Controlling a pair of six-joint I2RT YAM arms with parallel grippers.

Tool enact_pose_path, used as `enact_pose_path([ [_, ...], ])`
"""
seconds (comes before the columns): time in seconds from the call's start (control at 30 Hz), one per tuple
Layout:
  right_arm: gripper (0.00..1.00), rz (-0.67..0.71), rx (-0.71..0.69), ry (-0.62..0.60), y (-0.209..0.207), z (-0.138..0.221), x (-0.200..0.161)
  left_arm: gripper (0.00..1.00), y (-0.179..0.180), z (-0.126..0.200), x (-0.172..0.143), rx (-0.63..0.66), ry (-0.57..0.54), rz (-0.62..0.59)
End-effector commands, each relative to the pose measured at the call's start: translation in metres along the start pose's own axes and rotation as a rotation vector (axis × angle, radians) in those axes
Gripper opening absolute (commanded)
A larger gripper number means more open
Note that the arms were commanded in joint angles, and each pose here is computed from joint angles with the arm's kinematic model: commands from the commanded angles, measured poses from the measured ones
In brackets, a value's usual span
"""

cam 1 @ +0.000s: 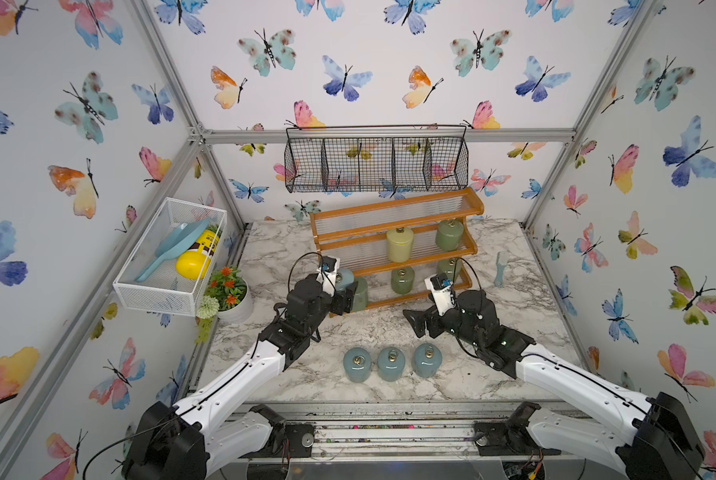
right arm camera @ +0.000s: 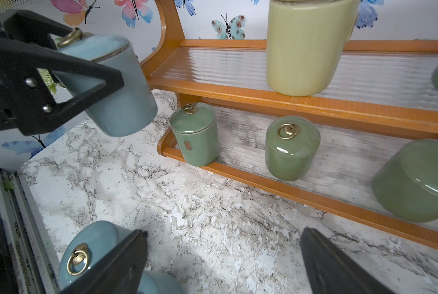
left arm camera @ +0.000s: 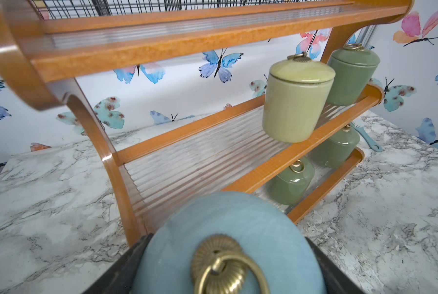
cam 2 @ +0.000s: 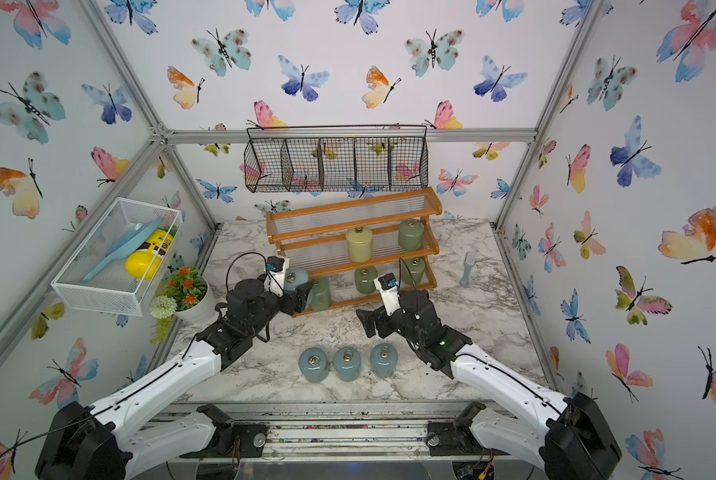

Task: Remove the tea canisters from the shelf
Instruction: Pick up the tea canister from the shelf.

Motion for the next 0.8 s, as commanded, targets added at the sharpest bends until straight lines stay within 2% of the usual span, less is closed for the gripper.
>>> enact_pose_path([
  [0.0, 1.00, 0.004, 0.004, -0.021, -0.001, 0.005, 0.004, 0.75, -0.001, 0.019, 0.024, -0.022, -0.101, 0.044],
  [0.37, 1.00, 0.005, 0.015, -0.024, 0.001, 0.010, 0.003, 0.75, 0.021, 0.054, -0.016, 0.063, -0.038, 0.075],
  [0.77, 1.00, 0.012, 0.011, -0.020, 0.000, 0.012, 0.000, 0.75, 0.028, 0.055, -0.079, 0.079, 0.080, 0.190],
])
Point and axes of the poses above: each gripper's point midway between its finger pads, its own z axis back along the fingers, its own y axis along the line the jaws close on, x = y × z, the point moved 2 cm from there along z, back along the fingers, and after that the axes turned 3 degrees about z, right-handed, at the moved point
